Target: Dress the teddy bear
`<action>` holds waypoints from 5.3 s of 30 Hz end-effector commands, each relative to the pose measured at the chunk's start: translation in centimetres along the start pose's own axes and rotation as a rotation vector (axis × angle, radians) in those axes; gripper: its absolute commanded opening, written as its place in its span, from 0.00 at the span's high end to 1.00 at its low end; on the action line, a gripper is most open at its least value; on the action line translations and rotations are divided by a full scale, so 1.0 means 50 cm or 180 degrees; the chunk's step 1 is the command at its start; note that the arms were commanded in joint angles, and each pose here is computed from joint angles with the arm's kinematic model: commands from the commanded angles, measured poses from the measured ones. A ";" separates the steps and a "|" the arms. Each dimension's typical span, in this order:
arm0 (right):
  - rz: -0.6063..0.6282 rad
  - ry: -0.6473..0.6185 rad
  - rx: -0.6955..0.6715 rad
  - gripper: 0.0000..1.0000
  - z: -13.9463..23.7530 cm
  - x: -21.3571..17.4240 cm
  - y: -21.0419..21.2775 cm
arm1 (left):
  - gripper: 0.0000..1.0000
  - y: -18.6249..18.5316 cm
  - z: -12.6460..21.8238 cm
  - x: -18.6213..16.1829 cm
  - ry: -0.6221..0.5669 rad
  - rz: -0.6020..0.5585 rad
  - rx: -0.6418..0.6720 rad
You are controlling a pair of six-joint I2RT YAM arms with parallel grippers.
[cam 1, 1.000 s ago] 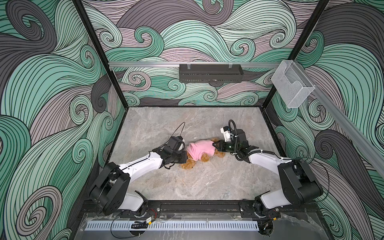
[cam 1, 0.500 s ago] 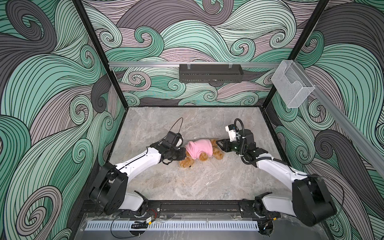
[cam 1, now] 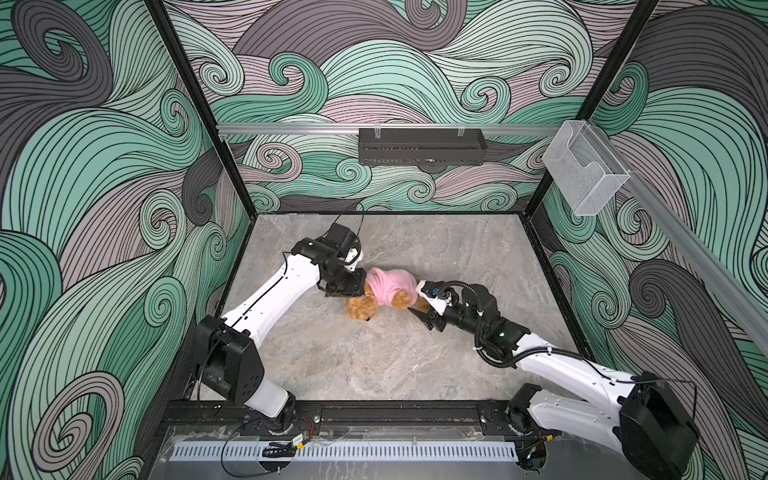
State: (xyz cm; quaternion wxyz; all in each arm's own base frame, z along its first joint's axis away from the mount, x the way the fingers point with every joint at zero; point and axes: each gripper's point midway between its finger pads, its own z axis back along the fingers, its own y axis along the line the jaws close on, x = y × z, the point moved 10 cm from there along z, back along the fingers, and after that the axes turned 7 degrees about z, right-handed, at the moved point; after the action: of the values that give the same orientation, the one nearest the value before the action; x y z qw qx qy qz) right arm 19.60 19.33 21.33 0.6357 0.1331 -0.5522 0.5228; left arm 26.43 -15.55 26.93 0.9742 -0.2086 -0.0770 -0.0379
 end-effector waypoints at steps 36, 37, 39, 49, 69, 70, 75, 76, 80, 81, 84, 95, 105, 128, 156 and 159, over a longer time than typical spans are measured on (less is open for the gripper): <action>-0.3371 -0.0331 0.1083 0.91 -0.135 0.073 -0.045 | 0.20 0.018 0.335 0.037 -0.3046 -0.0115 0.0624; -0.3553 -0.0264 0.1060 0.91 -0.142 0.053 -0.057 | 0.20 0.019 0.329 0.033 -0.3017 -0.0117 0.0595; -0.3788 -0.0045 0.0967 0.88 -0.153 0.014 -0.071 | 0.20 0.023 0.309 0.030 -0.2907 -0.0107 0.0541; -0.4205 0.0825 0.0378 0.71 -0.172 -0.168 -0.113 | 0.23 0.035 0.189 0.020 -0.2392 0.0116 -0.0189; -0.2765 0.1418 -0.1760 0.19 0.088 -0.140 -0.278 | 0.17 0.146 0.081 0.007 -0.2839 0.0552 0.0977; -0.2641 0.1440 -0.1940 0.18 0.106 -0.136 -0.279 | 0.16 0.153 0.081 0.008 -0.2958 0.0578 0.1094; -0.2278 0.1426 -0.2554 0.10 0.153 -0.145 -0.266 | 0.04 0.186 0.080 0.011 -0.3373 0.0654 0.1631; -0.2223 0.1454 -0.2633 0.07 0.157 -0.151 -0.263 | 0.02 0.195 0.077 0.012 -0.3432 0.0662 0.1783; -0.2040 0.1617 -0.2884 0.01 0.160 -0.178 -0.258 | 0.01 0.250 0.058 0.011 -0.3507 0.0809 0.2426; -0.1978 0.1672 -0.2943 0.01 0.157 -0.190 -0.256 | 0.02 0.270 0.054 0.010 -0.3526 0.0933 0.2598; -0.1801 0.1828 -0.3073 0.01 0.146 -0.224 -0.251 | 0.01 0.321 0.033 0.014 -0.3498 0.1143 0.2804; -0.1620 0.1486 -0.3141 0.01 0.102 -0.299 -0.236 | 0.01 0.365 -0.096 0.049 -0.2952 0.0315 0.2389; -0.1448 0.1037 -0.3050 0.01 0.095 -0.317 -0.236 | 0.01 0.434 -0.126 0.010 -0.3314 0.0245 0.1734; -0.1855 0.0987 -0.2963 0.01 0.101 -0.370 -0.259 | 0.02 0.442 -0.119 0.030 -0.3184 0.0277 0.1585; -0.1845 0.0988 -0.2968 0.01 0.101 -0.370 -0.259 | 0.01 0.441 -0.119 0.030 -0.3186 0.0272 0.1585; -0.1852 0.0990 -0.2966 0.01 0.101 -0.371 -0.259 | 0.01 0.442 -0.119 0.030 -0.3182 0.0274 0.1587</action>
State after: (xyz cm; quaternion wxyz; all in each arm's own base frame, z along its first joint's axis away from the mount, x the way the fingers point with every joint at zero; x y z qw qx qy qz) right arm 29.72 0.62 12.05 0.8267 -0.0969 -0.5527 0.0420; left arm 30.46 1.79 11.78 0.8492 0.0378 -0.5130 0.1197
